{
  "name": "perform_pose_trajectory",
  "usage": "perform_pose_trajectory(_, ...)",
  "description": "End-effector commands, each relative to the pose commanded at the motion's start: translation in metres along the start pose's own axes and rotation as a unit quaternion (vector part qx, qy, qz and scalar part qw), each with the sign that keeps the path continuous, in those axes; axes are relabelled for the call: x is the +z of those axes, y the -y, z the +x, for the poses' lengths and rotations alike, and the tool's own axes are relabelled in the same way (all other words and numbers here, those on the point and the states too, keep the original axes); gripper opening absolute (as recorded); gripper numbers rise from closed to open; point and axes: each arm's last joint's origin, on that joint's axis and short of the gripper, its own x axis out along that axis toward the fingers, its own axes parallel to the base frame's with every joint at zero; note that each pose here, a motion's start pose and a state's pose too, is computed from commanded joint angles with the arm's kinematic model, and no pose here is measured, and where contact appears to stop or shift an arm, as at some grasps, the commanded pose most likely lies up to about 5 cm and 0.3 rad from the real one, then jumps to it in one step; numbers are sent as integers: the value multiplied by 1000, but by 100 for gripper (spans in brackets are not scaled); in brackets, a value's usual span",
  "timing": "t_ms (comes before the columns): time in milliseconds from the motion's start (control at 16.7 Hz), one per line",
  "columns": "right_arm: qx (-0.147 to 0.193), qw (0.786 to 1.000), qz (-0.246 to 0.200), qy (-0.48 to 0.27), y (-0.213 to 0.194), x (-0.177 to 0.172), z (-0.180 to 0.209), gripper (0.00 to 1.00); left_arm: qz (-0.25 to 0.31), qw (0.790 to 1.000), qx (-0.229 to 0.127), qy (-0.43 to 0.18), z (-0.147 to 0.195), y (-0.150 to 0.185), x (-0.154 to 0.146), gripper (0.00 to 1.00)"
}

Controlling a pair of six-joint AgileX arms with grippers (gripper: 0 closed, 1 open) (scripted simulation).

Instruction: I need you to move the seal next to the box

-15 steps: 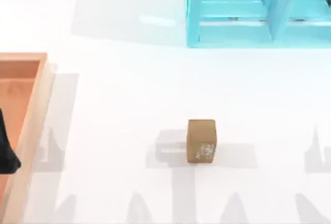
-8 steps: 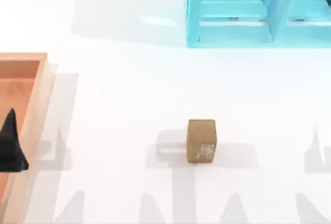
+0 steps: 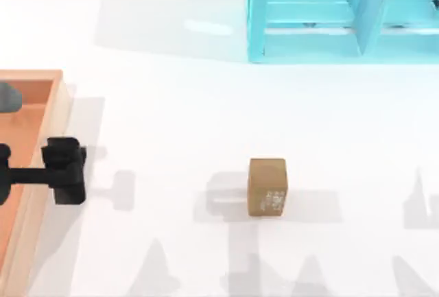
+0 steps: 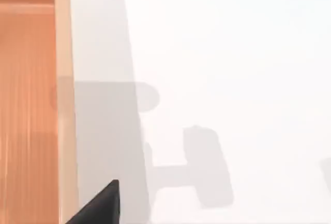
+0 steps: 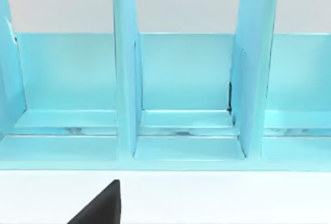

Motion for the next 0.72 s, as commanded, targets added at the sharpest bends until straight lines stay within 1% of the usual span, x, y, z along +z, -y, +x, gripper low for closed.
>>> perform_pose_trajectory(180,0,1000,0,0,0,0,0,100,-17,991,0,-129,20,30,36,100)
perform_pose_trajectory(300,0,1000,0,0,0,0,0,100,-24,978,12,-209,40,55,57,100)
perform_pose_trajectory(420,0,1000,0,0,0,0,0,100,-27,960,32,-278,65,83,72,100)
perform_pose_trajectory(600,0,1000,0,0,0,0,0,100,-26,932,68,-354,104,129,86,100)
perform_pose_trajectory(720,0,1000,0,0,0,0,0,100,-25,918,89,-385,128,159,89,100)
